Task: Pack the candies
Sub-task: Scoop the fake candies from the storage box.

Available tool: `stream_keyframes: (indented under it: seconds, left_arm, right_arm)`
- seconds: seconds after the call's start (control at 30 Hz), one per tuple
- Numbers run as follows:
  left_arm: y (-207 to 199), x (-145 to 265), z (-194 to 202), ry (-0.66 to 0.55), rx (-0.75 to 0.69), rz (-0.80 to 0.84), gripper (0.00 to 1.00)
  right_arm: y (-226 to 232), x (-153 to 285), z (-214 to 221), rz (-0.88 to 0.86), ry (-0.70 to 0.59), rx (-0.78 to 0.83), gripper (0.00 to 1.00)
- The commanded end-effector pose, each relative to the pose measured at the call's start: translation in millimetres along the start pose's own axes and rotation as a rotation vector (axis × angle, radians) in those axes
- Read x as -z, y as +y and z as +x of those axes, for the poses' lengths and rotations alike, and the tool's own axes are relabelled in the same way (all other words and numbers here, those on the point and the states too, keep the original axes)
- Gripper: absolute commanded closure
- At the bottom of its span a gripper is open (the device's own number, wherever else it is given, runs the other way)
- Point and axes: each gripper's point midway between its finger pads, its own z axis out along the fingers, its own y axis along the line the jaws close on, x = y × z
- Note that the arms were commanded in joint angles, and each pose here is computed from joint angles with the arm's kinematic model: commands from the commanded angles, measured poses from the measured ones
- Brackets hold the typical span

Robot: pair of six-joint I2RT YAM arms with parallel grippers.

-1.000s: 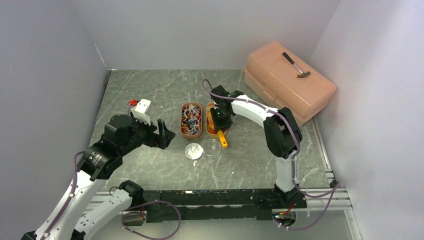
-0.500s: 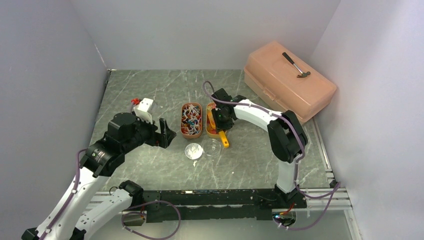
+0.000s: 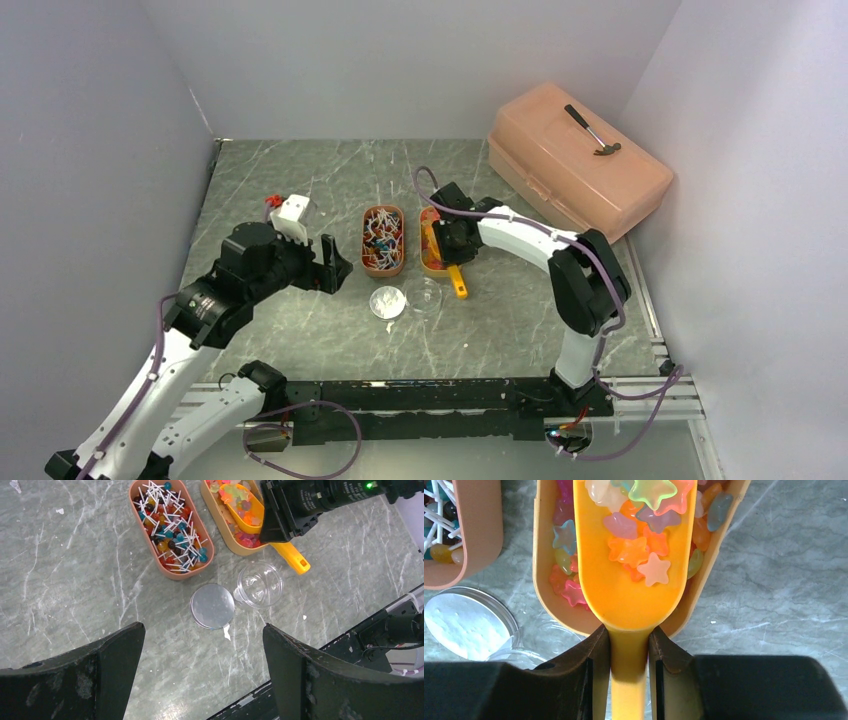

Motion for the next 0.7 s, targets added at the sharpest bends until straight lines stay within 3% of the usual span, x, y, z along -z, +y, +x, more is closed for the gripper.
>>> stream_keyframes:
  seconds: [0.0,0.67]
  left_arm:
    - [2.6,-1.2,-2.2,-0.008,-0.012,-0.015,0.07]
    - [5.5,-4.7,-0.8,0.002,-0.015,-0.030,0.07]
  right_arm:
    - [0.1,21.4,-22.1,-0.008,-0.119,-0.001,1.00]
    - [3.5,59.4,-29.7,-0.048,-0.279,0.044,1.00]
